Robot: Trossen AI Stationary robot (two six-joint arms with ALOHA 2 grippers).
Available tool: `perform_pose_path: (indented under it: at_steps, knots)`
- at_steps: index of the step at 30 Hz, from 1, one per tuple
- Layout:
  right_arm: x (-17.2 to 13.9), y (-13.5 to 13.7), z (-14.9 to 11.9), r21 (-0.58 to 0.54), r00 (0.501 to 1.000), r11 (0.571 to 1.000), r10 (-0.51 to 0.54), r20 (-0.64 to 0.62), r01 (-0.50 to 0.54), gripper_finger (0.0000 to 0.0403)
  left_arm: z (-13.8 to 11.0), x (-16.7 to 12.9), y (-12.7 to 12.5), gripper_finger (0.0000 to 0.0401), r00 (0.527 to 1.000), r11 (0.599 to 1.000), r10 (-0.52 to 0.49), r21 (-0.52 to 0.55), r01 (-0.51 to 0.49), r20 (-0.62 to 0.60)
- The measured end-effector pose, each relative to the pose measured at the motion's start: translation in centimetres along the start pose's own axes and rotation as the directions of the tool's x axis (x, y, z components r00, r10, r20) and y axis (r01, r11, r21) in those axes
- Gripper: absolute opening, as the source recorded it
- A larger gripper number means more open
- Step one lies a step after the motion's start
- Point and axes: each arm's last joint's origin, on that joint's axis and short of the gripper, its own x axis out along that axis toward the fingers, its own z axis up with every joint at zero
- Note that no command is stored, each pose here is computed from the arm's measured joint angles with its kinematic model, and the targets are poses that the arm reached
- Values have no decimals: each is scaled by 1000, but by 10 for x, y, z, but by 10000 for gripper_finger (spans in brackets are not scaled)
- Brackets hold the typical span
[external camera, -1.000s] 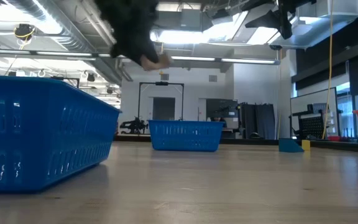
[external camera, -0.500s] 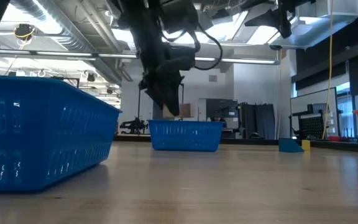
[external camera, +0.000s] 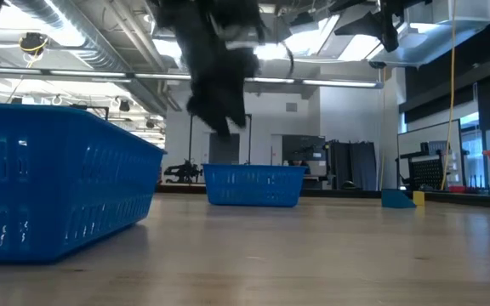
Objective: Sort & place blocks by color
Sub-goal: Put the bottom brown block into the top blue basket
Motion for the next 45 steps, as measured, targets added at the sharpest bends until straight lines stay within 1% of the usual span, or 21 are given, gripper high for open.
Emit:
perform_pose_path:
  at_steps: [2, 4, 5, 7, 9, 10, 13, 15, 18, 21, 24, 29, 31, 32, 35, 37, 39, 41, 43, 45]
  knots:
    - [0, 0, 0, 0, 1000, 1000, 1, 0, -1, 209, -5, -18, -15, 293, 999, 999, -30, 38, 30, 14]
    - [0, 0, 0, 0, 1000, 1000, 7, -2, -7, 209, -17, -39, -33, 294, 998, 994, -58, 96, 58, -1]
    - [0, 1, 0, 0, 1000, 1000, 18, -9, -18, 209, -22, -49, -44, 294, 997, 989, -81, 126, 79, 10]
    - [0, 1, 0, 1, 999, 1000, 30, -16, -30, 209, -38, -71, -64, 294, 993, 977, -119, 175, 118, -4]
    - [0, 1, -1, 1, 999, 999, 44, -28, -44, 209, -57, -87, -84, 294, 992, 981, -126, 146, 128, -25]
    - [0, 2, -1, 1, 998, 999, 49, -33, -49, 209, -69, -93, -93, 294, 992, 985, -111, 125, 117, -54]
    - [0, 2, -2, 2, 996, 997, 71, -50, -71, 209, -106, -104, -115, 290, 991, 998, -25, 51, 32, -134]
    - [0, 2, -2, 1, 996, 997, 76, -53, -76, 209, -130, -111, -126, 289, 981, 1000, 29, 2, -29, -191]
    - [0, 2, -2, -1, 995, 997, 81, -58, -82, 209, -160, -109, -142, 289, 953, 988, 90, -93, -121, -288]
    - [0, 2, -3, 1, 995, 997, 79, -62, -79, 209, -182, -104, -153, 289, 917, 967, 134, -152, -203, -376]
    - [0, 2, -2, 11, 995, 997, 79, -61, -79, 209, -199, -91, -167, 289, 904, 964, 157, -135, -228, -398]
    - [0, 2, -3, 36, 995, 996, 78, -63, -76, 209, -225, -71, -183, 289, 872, 969, 205, -34, -244, -444]
    - [0, 2, -3, 40, 995, 996, 78, -64, -75, 209, -233, -64, -184, 289, 865, 967, 220, -19, -255, -450]
    - [0, 2, -3, 48, 995, 996, 78, -63, -75, 209, -239, -60, -183, 289, 865, 968, 211, -27, -250, -456]
    - [0, 2, -3, 53, 995, 996, 78, -63, -74, 209, -253, -50, -177, 289, 864, 970, 161, -85, -228, -477]
    - [0, 2, -3, 53, 995, 996, 77, -63, -74, 209, -261, -45, -170, 289, 859, 962, 162, -117, -248, -485]
    - [0, 2, -3, 52, 995, 996, 78, -63, -74, 209, -263, -45, -166, 289, 861, 963, 152, -124, -240, -485]
    - [0, 2, -3, 52, 995, 996, 77, -63, -74, 209, -264, -42, -167, 289, 866, 971, 127, -119, -209, -483]
    - [0, 2, -3, 52, 995, 996, 77, -63, -74, 209, -264, -42, -167, 289, 864, 976, 128, -95, -198, -488]
    - [0, 2, -3, 50, 995, 996, 77, -63, -74, 209, -264, -40, -166, 289, 860, 974, 138, -89, -207, -491]
